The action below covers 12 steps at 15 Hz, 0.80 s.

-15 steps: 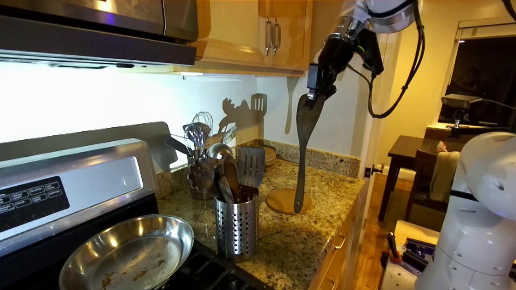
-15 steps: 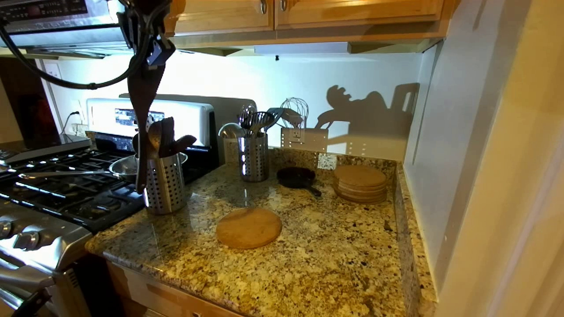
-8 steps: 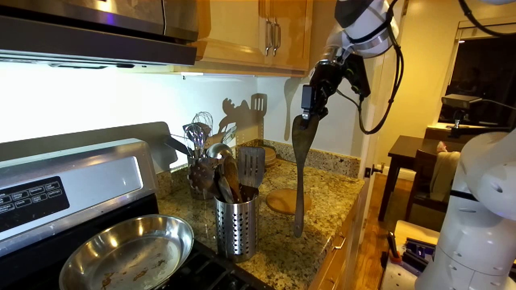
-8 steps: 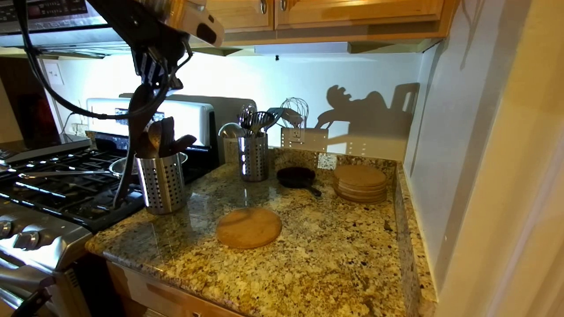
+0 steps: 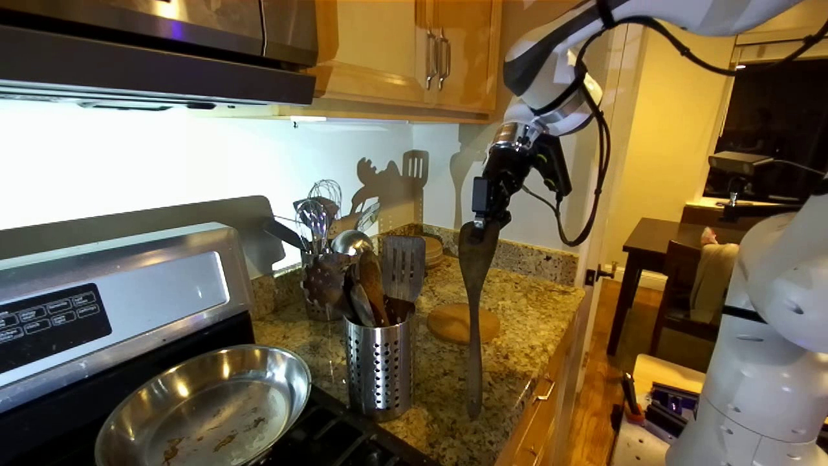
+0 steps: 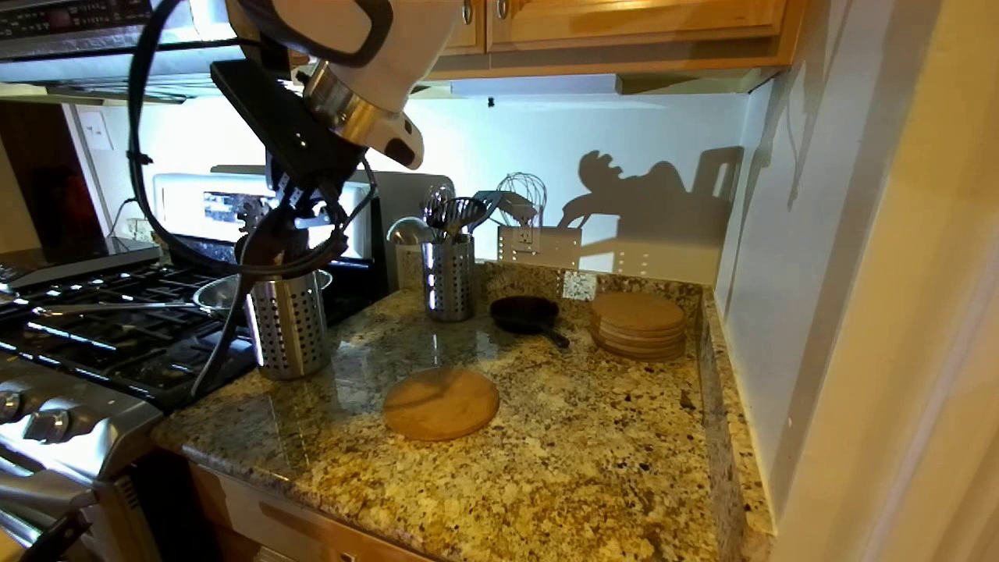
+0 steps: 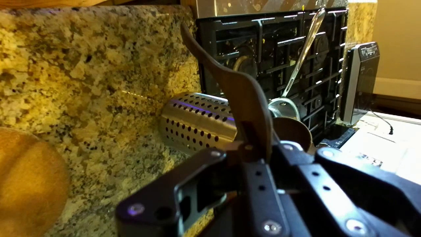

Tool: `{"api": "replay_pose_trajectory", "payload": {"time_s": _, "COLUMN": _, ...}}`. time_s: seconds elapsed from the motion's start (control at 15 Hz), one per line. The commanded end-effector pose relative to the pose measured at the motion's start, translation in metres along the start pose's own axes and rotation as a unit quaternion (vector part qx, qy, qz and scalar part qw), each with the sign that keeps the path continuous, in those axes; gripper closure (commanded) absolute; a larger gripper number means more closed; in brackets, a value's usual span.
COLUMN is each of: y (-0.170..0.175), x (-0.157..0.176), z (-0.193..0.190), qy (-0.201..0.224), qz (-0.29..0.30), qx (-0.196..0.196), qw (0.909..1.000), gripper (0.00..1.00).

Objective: Pick up the wooden spoon from the utensil holder and put it on the countertop.

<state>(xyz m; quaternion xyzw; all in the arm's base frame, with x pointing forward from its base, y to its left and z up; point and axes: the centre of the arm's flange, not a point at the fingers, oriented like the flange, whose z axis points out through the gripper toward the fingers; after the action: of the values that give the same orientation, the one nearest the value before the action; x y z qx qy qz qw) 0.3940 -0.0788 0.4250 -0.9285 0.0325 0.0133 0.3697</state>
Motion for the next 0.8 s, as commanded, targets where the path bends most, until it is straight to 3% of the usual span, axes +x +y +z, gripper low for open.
{"api": "replay_pose_trajectory", "payload": {"time_s": 0.0, "y": 0.028, "x": 0.017, "z": 0.007, "qy": -0.011, "qz": 0.003, "qx": 0.040, "qw": 0.9991, "gripper": 0.92}}
{"api": "replay_pose_trajectory", "payload": {"time_s": 0.4, "y": 0.071, "x": 0.029, "z": 0.020, "qy": 0.008, "qz": -0.001, "qx": 0.085, "qw": 0.9963, "gripper": 0.92}}
{"api": "replay_pose_trajectory", "payload": {"time_s": 0.73, "y": 0.101, "x": 0.034, "z": 0.024, "qy": 0.015, "qz": 0.004, "qx": 0.087, "qw": 0.9961, "gripper": 0.93}}
